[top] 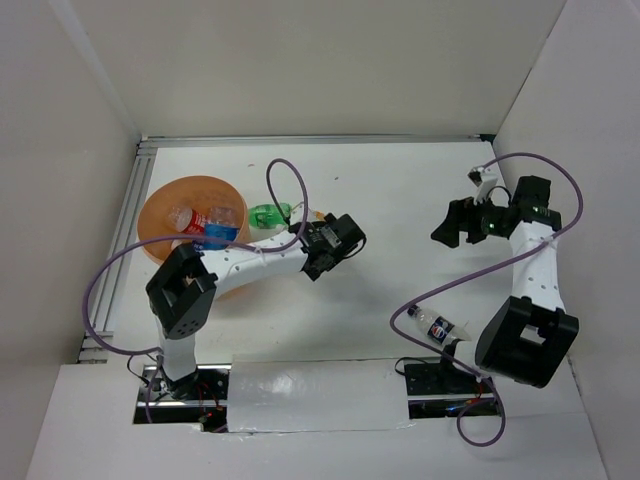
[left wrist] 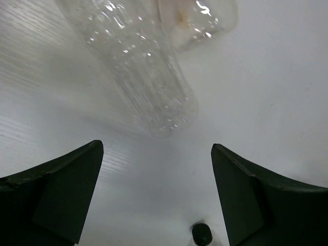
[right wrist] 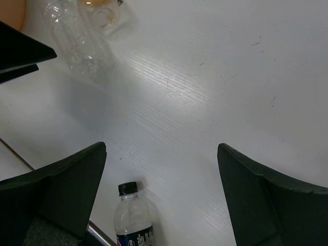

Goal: Put the plastic bottles in the bin

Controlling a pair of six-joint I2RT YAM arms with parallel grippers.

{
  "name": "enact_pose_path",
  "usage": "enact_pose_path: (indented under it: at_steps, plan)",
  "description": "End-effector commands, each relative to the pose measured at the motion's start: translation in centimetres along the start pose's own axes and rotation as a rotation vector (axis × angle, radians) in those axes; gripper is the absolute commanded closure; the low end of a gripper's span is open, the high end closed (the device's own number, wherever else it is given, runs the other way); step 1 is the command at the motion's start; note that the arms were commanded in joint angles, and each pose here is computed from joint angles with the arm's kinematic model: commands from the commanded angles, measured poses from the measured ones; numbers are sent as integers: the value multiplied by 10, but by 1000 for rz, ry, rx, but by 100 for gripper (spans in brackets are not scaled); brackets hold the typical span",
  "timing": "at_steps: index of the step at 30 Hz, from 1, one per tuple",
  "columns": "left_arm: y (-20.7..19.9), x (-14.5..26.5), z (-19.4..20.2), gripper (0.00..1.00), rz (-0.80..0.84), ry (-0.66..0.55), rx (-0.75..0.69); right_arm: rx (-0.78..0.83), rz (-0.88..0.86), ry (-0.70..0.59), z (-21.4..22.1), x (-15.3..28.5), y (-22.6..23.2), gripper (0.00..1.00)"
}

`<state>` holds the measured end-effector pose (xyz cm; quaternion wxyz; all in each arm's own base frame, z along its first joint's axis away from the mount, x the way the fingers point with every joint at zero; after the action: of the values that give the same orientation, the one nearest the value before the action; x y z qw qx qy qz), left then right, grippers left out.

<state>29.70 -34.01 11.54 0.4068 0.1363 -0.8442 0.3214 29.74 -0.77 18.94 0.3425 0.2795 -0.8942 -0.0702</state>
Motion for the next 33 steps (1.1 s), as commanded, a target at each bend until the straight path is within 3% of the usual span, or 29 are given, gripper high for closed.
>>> enact_pose_path:
  at_steps: [1, 12, 16, 17, 23, 27, 29, 31, 32, 33]
  plan:
    - [20, -21, -18, 1, -113, -71, 51, 19, -50, -16, 3, 7, 9, 4]
    - [15, -77, -33, 1, -185, -109, -5, 49, -72, -25, 10, 11, 22, 3]
    - [14, -79, -31, 25, -192, -78, -9, 44, -71, -9, 17, 10, 23, 3]
    - [26, -82, -25, 39, -217, -64, -23, 44, -71, -9, 17, 10, 23, 3]
    - [49, -77, -9, 67, -222, -25, -94, 20, -106, -11, 24, 6, 29, 4]
    - [31, -34, -5, 91, -109, -46, -149, 27, -109, -7, 27, 5, 28, 6]
    - [18, -5, 5, 100, -33, -55, -214, 43, -113, -2, 29, 5, 29, 9]
    - [4, 26, 0, 100, 47, -80, -238, 64, -127, 0, 32, 4, 30, 15]
    - [-4, 40, -2, 100, 85, -92, -279, 59, -142, 6, 35, 3, 32, 20]
    - [-19, 60, 1, 100, 142, -100, -298, 56, -160, 6, 38, 3, 35, 36]
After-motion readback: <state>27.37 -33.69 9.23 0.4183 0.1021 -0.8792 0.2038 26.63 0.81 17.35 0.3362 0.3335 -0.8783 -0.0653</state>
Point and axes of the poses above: each gripper's point midway between its finger pads, its own x axis back along the fingers, its own y axis along the line the jaws close on, z = x × y, the point moved 1 cm from there along x, back along the fingers, and after that the axes turned 2 degrees about -x, right-handed, at the moved point
